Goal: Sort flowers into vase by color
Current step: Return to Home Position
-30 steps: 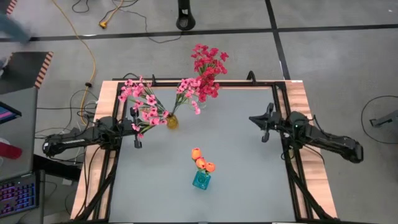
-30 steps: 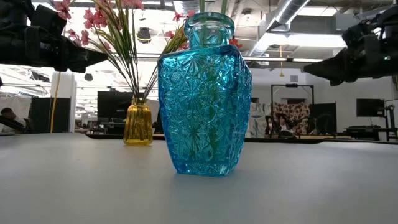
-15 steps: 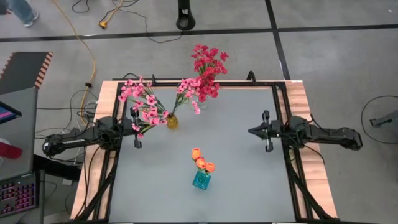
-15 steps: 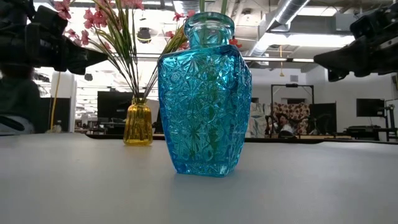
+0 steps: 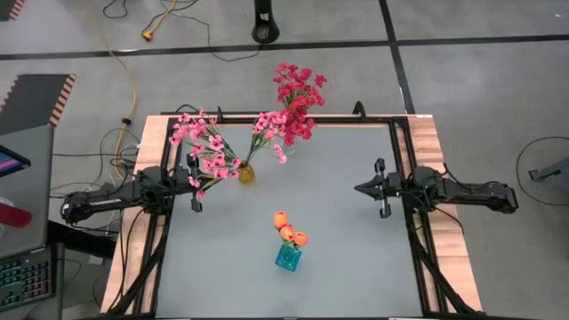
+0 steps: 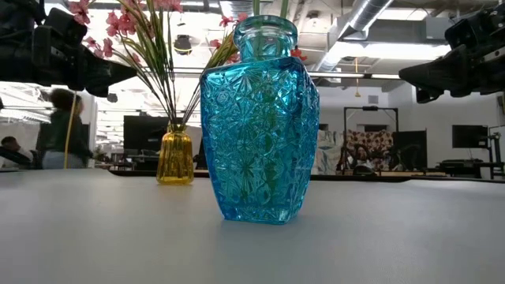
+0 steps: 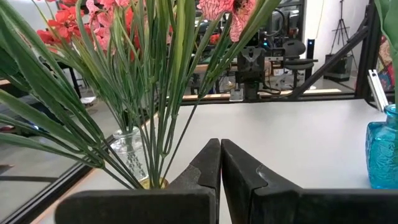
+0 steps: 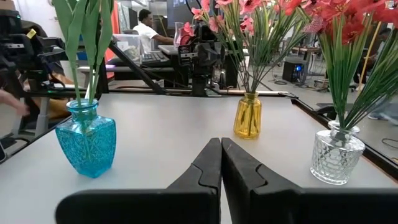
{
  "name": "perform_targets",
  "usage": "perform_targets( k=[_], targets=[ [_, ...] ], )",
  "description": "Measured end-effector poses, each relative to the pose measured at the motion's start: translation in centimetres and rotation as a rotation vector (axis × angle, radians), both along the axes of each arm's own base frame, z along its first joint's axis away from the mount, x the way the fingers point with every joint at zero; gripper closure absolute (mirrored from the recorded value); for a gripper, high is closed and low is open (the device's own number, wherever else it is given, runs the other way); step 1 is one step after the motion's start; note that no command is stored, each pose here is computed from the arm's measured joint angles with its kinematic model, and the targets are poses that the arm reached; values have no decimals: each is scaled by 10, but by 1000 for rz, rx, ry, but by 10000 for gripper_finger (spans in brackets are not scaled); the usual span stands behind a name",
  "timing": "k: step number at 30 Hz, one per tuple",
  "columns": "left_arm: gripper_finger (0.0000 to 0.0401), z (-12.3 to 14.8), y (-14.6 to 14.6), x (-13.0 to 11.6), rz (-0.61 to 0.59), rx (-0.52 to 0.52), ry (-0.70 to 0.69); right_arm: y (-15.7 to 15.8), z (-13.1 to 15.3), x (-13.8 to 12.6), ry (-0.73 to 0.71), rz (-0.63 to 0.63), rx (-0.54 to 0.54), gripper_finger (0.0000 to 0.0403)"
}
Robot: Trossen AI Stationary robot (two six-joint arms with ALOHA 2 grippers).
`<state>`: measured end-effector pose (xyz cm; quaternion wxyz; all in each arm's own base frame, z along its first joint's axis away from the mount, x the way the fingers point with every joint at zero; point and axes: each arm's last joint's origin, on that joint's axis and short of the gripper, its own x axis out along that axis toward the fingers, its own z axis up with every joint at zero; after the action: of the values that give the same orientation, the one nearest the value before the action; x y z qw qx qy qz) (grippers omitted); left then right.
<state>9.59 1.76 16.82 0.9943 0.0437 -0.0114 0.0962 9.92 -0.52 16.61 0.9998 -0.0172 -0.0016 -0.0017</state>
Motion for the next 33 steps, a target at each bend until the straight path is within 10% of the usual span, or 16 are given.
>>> perform_targets(
  k=[33],
  targets=[
    [401, 0, -7, 1, -68, 0, 0, 0, 0, 0, 0, 1, 0, 365]
  ],
)
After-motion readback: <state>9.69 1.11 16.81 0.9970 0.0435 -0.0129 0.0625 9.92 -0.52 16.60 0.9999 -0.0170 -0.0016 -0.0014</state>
